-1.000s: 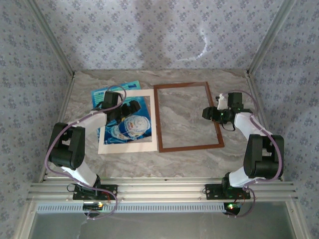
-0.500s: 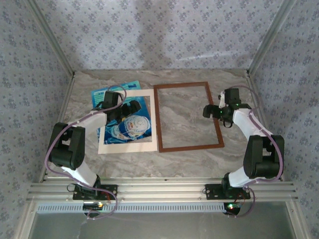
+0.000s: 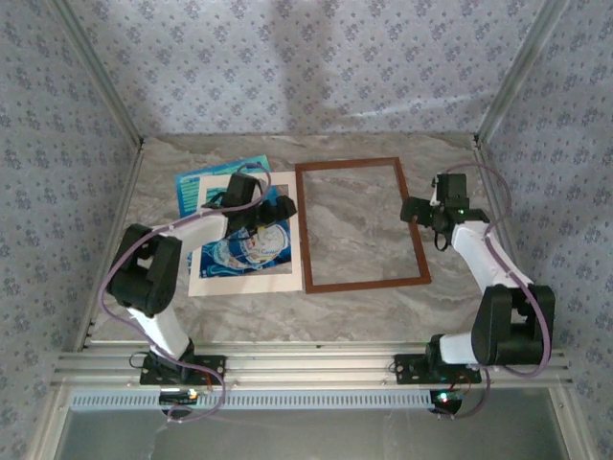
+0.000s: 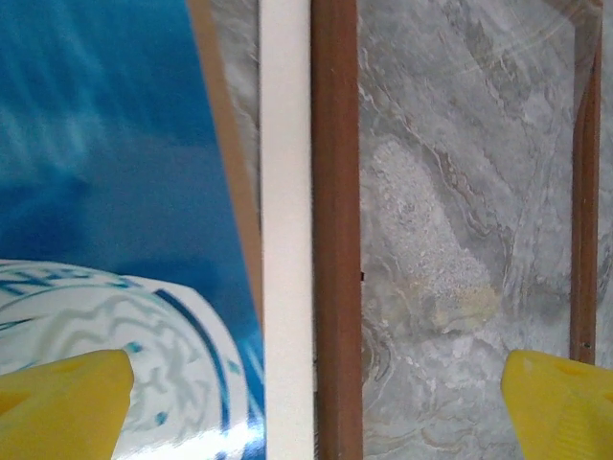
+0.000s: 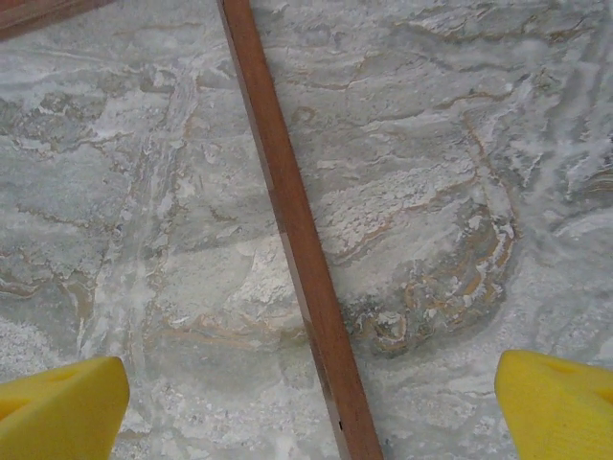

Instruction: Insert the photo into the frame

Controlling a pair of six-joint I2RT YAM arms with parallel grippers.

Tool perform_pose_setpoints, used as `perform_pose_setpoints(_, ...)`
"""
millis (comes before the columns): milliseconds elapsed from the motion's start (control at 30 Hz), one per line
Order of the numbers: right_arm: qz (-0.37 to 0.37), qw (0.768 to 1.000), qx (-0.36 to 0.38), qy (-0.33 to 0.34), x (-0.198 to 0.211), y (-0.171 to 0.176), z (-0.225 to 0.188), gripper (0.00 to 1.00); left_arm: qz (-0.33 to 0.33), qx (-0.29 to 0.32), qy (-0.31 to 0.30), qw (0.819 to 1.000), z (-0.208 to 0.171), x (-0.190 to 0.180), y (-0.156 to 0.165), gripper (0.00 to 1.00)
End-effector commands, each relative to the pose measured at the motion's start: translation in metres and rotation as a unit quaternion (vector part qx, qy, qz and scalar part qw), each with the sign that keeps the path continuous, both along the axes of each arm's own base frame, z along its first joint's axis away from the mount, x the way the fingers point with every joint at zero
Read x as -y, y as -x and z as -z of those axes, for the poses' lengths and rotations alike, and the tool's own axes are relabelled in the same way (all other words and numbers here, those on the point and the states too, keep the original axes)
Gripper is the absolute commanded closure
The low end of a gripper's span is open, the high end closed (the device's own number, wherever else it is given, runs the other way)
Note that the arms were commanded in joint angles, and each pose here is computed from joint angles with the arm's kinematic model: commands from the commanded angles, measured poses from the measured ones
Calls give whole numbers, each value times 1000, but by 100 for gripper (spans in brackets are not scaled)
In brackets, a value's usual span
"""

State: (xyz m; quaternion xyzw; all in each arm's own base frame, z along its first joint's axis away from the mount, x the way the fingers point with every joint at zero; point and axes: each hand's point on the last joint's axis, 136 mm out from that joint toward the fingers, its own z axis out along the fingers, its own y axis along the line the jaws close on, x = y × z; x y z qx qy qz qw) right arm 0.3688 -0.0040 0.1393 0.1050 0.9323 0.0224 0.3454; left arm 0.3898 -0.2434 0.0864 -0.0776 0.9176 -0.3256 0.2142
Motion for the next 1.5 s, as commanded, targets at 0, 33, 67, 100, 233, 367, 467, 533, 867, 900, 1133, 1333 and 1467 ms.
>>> perform_pose_setpoints(0, -3, 999, 24, -21, -1, -9, -12, 0, 19, 7, 14, 1000, -4, 23, -6, 2)
perform_pose_setpoints(33, -12, 999, 27, -29, -2, -16, -13, 0, 24, 4, 15, 1000, -2, 28, -5, 1)
perform_pose_setpoints(67, -25, 999, 27, -40, -6, -21, -14, 0, 28, 3, 16, 999, -1, 32, -5, 1)
perform_pose_setpoints(100, -39, 998, 25, -49, -12, -26, -13, 0, 30, 1, 16, 999, 0, 35, -6, 1)
perform_pose_setpoints(233, -72, 993, 41, -87, -30, -58, -13, 0, 40, 0, 18, 999, 2, 47, -6, 1)
perform_pose_setpoints(367, -79, 992, 40, -95, -42, -98, 2, 0, 47, -4, 16, 999, 6, 55, -7, 2)
perform_pose_setpoints(467, -72, 991, 50, -98, -49, -136, 9, 0, 50, -9, 11, 999, 10, 57, -8, 1)
perform_pose_setpoints(533, -68, 992, 46, -100, -54, -156, 20, 0, 52, -12, 8, 999, 13, 57, -8, 1)
perform_pose_setpoints(867, -77, 988, 11, -134, -89, -219, 66, 0, 52, -12, -8, 999, 15, 53, -11, 1)
perform_pose_setpoints(900, -78, 987, 10, -138, -91, -221, 68, 0, 52, -11, -9, 999, 15, 52, -12, 2)
perform_pose_setpoints(1133, -70, 987, -17, -145, -93, -217, 87, 0, 55, -14, -6, 998, 16, 53, -12, 2)
perform_pose_setpoints(1333, -63, 986, -34, -153, -89, -211, 99, 0, 56, -14, -2, 998, 15, 54, -12, 1)
perform_pose_setpoints(1467, -63, 986, -27, -152, -89, -211, 90, 0, 56, -12, -1, 998, 13, 55, -11, 1)
